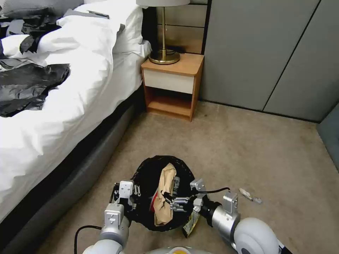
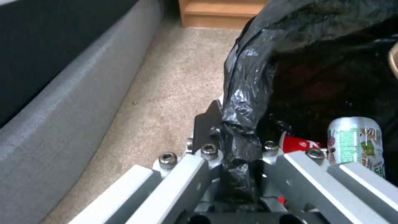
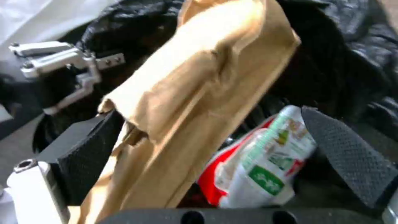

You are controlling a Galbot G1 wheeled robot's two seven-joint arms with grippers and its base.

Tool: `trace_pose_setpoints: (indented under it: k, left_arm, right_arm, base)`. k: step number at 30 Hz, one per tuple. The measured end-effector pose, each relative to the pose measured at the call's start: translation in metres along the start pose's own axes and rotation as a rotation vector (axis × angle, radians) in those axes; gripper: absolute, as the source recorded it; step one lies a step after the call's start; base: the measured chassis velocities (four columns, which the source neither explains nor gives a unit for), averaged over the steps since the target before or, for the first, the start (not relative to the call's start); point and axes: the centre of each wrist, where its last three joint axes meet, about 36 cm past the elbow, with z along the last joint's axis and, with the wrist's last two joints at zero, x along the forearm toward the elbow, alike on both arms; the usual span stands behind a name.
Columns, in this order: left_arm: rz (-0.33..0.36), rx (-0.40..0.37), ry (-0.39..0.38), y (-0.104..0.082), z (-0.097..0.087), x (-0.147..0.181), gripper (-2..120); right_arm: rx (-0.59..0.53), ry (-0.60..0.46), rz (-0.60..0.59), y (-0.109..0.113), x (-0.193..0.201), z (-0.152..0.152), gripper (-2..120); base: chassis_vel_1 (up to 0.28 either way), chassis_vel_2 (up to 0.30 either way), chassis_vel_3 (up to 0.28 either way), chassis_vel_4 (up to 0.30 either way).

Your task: Pick up the trash bin, then pick up the garbage from the floor and place it into the trash bin.

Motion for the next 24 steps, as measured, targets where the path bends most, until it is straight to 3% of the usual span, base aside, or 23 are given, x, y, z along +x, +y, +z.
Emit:
trace_pose_setpoints:
  k: [10, 24]
  left_arm:
    - [-0.011, 0.008, -0.015, 0.004, -0.004, -0.003, 1]
    - [-0.036, 0.041, -0.034, 0.011, -0.011, -0.012, 1]
  right_arm:
    - [-0.006, 0.018, 0.006, 0.012, 0.013, -0.010, 100]
    - [-0.006, 0.067, 0.026, 0.018, 0.030, 0.000, 100]
  base:
    - [0.000, 0.000, 0.000, 0.000]
    - [0.000, 0.000, 0.000, 0.000]
